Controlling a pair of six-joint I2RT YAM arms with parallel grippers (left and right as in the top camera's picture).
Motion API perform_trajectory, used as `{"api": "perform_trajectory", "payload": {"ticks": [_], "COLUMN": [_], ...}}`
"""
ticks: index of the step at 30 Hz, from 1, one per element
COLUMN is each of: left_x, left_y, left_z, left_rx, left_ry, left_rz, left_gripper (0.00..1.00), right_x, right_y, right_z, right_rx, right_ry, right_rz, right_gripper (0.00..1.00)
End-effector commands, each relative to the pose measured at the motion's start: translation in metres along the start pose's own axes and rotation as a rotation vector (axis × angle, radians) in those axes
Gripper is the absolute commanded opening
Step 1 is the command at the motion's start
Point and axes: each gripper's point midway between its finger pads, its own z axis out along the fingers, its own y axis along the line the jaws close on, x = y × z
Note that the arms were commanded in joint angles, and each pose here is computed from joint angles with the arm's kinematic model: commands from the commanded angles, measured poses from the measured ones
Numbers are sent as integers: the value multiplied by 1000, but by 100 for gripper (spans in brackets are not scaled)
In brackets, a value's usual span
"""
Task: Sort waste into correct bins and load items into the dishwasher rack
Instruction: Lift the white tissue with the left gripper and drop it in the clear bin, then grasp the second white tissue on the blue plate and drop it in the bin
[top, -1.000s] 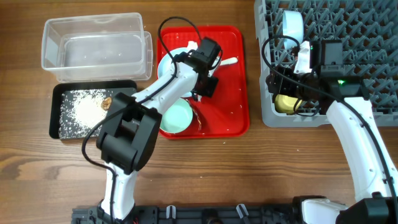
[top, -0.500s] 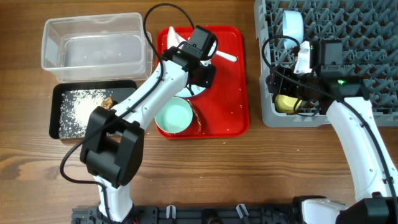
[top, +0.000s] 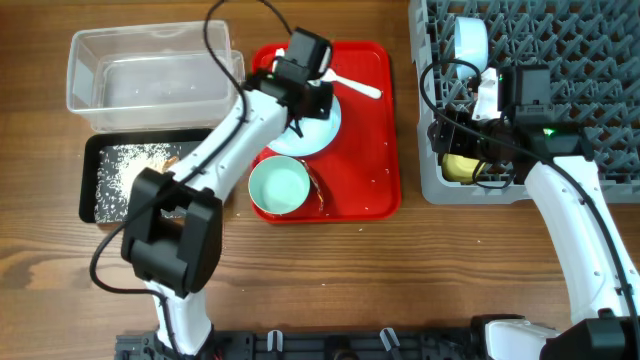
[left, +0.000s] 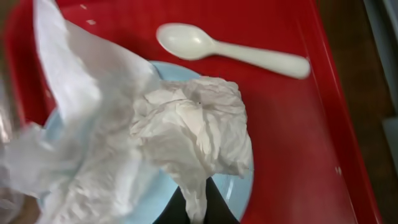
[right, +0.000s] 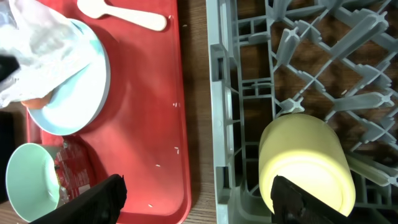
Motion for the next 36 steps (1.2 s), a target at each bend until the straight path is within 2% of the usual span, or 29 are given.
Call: {"api": "perform_trajectory", "payload": {"ticks": [1,4,7,10,16,17,18,19,20,22,25,30,31,32,36], "left_x": [-39,-69,-82,-72,-28,-22,-18,-15,-14,-18,-25,-27,-25,-21,9], "left_y": [15,36,81,146,225,233,240,244,244,224,203,113,84,72,55], "left_z": [-35,-78,-112,-116,-85,-77,-67,-58,-51,-44,-43,-28,-18,-9,38], "left_rx": [-19,-44,-150,-267,-380,-391,-400,-404,-393,-294,-236,-38,-7,-4,0], "left_ry": [-135,-253,-328,-303,-151,-130,-114,-104,-93,-74,-78,-39,-31,-19,81], "left_rz": [-60,-114,-198,-317,-479,-491,-499,-504,-487,-394,-340,-72,19,55,94], "left_gripper": [4,4,4,4,4,24,62,96,100,100,100,99,99,98,93], "right_x": [-5,-5,-5,-6,-6,-6,-6,-6,-6,-6,-6,-6,-6,-6,-4], "right_y": [3,3,3,2,2,2,2,2,2,2,2,2,2,2,0], "right_z": [-5,-5,-5,-5,-5,-5,-5,-5,-5,-5,-5,-5,-5,-5,-4], "right_rx": [-7,-7,-7,-4,-4,-4,-4,-4,-4,-4,-4,-4,-4,-4,7], "right_ry": [-17,-16,-16,-17,-18,-18,-18,-18,-18,-18,-18,-17,-17,-17,-11], "right_rz": [-17,-17,-17,-17,-17,-16,-17,-17,-16,-17,-17,-16,-17,-17,-20], "right_gripper": [78,78,78,78,78,78,78,78,79,78,78,78,78,78,78]}}
